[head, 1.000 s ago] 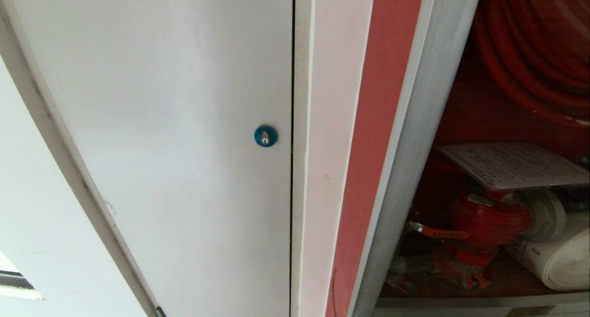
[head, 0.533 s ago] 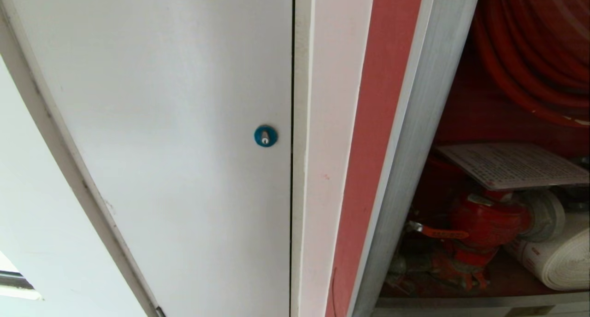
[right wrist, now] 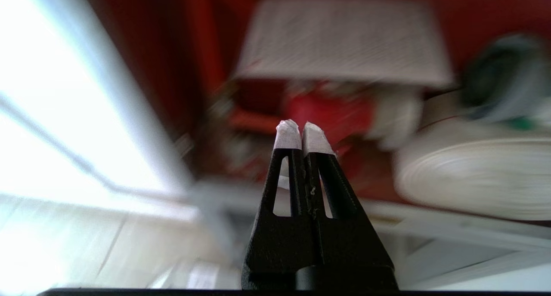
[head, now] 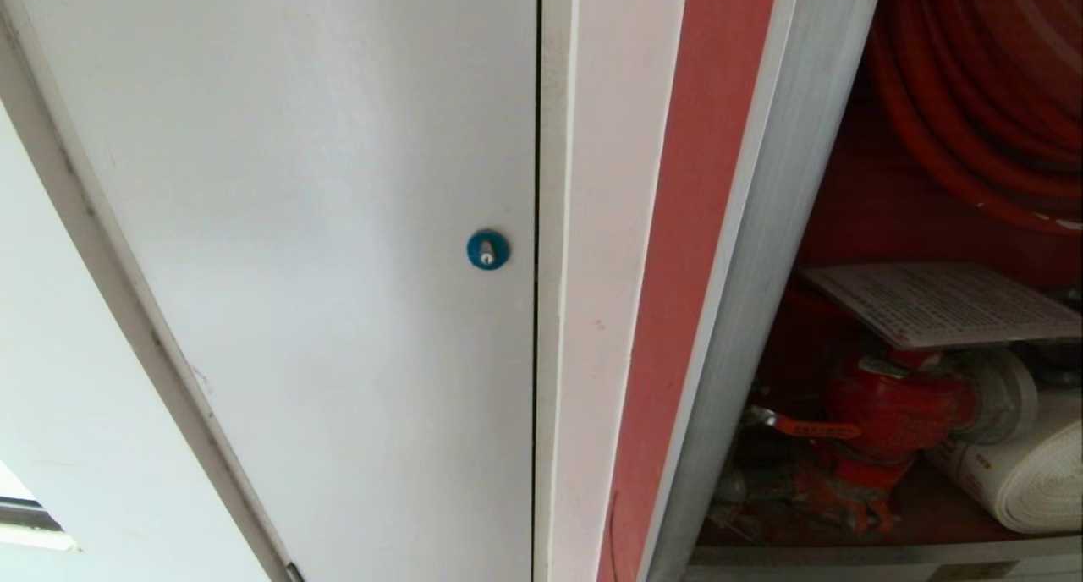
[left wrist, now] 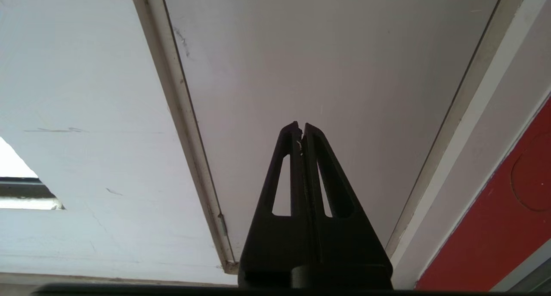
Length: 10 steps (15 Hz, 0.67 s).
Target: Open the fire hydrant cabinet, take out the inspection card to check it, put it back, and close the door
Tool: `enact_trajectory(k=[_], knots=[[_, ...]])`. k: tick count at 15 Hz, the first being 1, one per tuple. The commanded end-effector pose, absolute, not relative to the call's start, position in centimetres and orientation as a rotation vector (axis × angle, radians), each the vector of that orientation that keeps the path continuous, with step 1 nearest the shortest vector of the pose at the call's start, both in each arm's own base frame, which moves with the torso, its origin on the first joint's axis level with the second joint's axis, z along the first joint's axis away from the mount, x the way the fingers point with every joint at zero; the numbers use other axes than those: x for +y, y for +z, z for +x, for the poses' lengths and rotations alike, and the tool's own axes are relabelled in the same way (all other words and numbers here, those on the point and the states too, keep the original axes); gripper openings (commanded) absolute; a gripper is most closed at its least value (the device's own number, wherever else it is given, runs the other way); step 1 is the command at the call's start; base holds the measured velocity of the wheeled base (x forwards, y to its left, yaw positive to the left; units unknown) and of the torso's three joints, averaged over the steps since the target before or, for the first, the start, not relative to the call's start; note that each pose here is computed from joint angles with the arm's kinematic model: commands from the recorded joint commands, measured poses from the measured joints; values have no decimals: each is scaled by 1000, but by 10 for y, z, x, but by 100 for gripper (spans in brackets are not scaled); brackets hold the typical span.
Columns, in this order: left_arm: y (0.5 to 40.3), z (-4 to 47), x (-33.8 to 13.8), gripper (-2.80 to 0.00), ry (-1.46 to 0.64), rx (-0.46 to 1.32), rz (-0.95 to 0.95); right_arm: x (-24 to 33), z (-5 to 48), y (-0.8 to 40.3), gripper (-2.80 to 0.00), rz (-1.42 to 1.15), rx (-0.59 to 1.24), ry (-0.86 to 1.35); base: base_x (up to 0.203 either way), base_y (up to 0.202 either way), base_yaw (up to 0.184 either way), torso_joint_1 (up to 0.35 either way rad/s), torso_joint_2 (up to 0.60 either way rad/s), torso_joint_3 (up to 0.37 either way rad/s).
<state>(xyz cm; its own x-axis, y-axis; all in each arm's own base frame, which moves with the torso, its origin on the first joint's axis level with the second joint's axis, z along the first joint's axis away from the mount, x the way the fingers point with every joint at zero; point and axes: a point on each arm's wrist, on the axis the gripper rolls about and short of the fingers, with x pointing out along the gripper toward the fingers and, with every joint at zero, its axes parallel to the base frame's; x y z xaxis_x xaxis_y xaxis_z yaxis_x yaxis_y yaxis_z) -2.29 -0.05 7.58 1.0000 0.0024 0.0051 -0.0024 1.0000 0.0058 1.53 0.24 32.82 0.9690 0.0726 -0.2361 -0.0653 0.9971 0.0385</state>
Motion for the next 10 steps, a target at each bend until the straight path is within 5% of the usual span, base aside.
enact_trajectory(k=[1,10], knots=[[75,-23,0,-280,3,-3,6,1,14,322,-280,30,167,11,0,0,0,0,0,0],[75,-23,0,-280,3,-3,6,-1,-24,290,-280,69,68,-41,0,0,0,0,0,0]])
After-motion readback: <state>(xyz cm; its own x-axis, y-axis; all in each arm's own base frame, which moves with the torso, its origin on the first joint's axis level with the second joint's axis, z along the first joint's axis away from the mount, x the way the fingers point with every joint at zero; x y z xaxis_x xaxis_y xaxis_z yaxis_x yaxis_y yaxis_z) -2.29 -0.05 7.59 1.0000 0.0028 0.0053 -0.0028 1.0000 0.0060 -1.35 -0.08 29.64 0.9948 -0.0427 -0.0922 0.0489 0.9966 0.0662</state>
